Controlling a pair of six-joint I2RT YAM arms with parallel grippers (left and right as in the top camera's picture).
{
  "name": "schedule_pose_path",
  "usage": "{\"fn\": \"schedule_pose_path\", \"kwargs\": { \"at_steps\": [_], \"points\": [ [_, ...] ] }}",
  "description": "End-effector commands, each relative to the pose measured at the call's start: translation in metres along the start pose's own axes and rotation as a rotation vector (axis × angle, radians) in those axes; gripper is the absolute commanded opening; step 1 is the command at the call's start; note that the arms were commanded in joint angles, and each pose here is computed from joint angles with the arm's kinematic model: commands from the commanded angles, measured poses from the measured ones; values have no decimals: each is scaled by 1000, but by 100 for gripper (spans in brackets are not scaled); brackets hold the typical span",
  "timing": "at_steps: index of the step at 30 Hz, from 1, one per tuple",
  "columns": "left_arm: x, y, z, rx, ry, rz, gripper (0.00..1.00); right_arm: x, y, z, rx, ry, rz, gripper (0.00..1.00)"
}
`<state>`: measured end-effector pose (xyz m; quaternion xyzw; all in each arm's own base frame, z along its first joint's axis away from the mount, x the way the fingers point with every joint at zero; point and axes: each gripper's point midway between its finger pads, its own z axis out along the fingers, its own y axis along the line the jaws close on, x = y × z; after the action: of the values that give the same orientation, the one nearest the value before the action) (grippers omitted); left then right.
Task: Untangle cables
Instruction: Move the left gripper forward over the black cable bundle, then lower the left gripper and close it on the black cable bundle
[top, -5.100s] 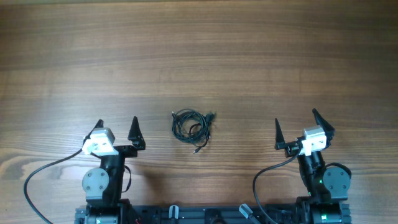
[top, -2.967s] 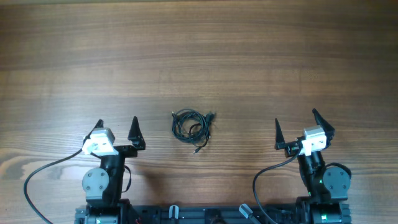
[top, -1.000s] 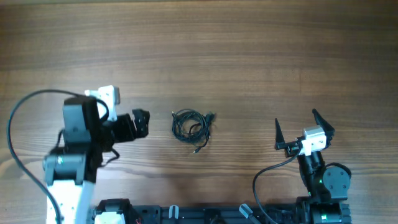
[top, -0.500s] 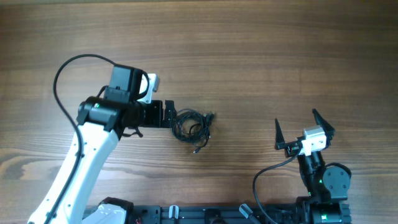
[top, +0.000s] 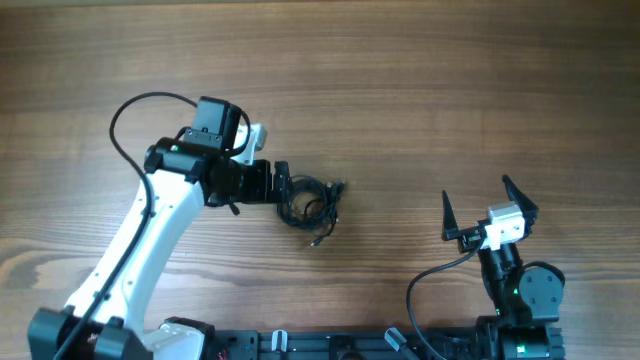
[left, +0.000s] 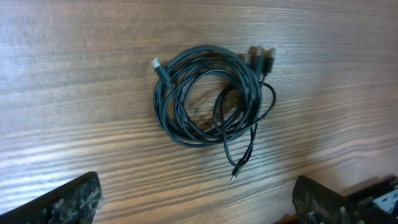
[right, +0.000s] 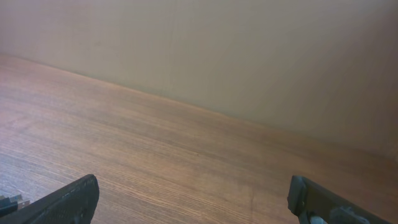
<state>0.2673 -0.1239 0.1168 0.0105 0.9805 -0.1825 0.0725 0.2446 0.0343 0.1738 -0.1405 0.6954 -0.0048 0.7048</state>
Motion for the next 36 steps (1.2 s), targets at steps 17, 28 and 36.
{"fn": "schedule_pose_path", "kwargs": {
  "at_steps": [17,28,36],
  "points": [
    [30,41,68,-213,43,-229,100,-1,-3,0,18,-5,-4,100],
    [43,27,89,-186,38,-139,100,-1,-3,0,18,-5,-4,100],
    [45,19,101,-160,10,-93,100,-1,-3,0,18,-5,-4,100]
  ]
}}
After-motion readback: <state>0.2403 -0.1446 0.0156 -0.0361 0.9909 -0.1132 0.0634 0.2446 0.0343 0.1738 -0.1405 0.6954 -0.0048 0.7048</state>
